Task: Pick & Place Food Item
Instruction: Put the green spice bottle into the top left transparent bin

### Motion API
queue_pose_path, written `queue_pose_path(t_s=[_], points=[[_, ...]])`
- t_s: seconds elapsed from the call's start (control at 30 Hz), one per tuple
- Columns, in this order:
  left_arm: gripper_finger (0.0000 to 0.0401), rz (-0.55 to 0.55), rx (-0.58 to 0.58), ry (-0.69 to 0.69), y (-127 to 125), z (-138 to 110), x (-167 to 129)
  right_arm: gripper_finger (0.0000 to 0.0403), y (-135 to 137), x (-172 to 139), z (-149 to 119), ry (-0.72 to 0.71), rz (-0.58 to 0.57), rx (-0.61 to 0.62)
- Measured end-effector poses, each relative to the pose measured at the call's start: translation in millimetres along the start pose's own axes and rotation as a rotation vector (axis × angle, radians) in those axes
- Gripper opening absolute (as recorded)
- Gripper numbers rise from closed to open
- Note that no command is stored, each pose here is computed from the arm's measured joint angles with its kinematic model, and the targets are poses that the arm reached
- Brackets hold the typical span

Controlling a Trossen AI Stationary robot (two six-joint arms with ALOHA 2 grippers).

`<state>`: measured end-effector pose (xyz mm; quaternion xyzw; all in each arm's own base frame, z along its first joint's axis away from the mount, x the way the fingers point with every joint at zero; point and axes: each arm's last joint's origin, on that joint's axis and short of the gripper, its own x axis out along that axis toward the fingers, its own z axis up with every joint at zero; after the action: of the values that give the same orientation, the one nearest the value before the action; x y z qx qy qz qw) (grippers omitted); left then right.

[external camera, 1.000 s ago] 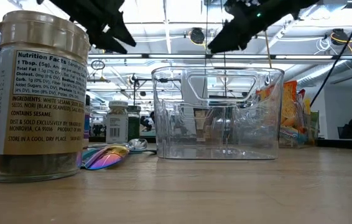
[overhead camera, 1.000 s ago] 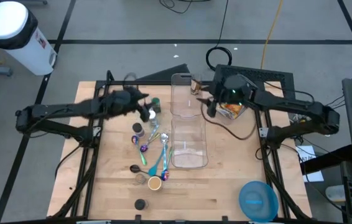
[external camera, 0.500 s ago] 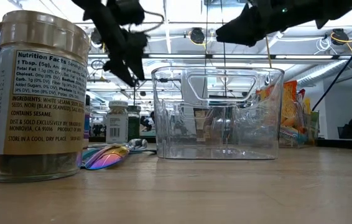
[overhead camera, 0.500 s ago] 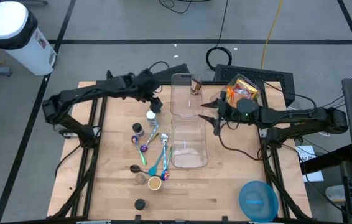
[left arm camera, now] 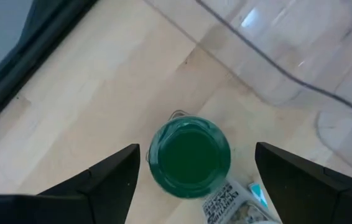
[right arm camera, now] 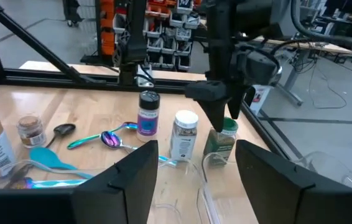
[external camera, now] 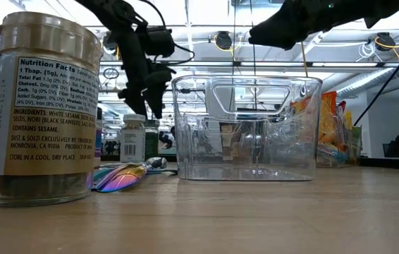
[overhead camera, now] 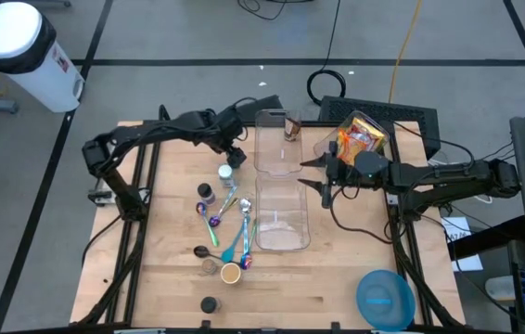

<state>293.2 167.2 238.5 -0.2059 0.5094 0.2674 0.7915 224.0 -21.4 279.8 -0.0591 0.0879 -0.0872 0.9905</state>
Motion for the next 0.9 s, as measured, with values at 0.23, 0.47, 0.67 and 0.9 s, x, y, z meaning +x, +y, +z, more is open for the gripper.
queue_pose_path(t_s=[0.23, 0.47, 0.67, 0.9], points=[[0.0306, 0.014, 0.001, 0.037, 0, -1, 12, 0.0204, 0, 0, 0, 0.0, -0.002, 0.001], [0.0222, 0.01, -0.011, 0.052, 0, -3, 10, 0.0201, 0, 0, 0, 0.003, -0.001, 0.0], [0.0203, 0.016, -0.009, 0.067, 1, -4, 9, 0.0201, 0, 0, 0, 0.005, -0.001, 0.0], [0.0203, 0.068, 0.001, 0.026, -1, 18, -27, 0.0201, 0, 0, 0, 0.005, -0.001, 0.0]])
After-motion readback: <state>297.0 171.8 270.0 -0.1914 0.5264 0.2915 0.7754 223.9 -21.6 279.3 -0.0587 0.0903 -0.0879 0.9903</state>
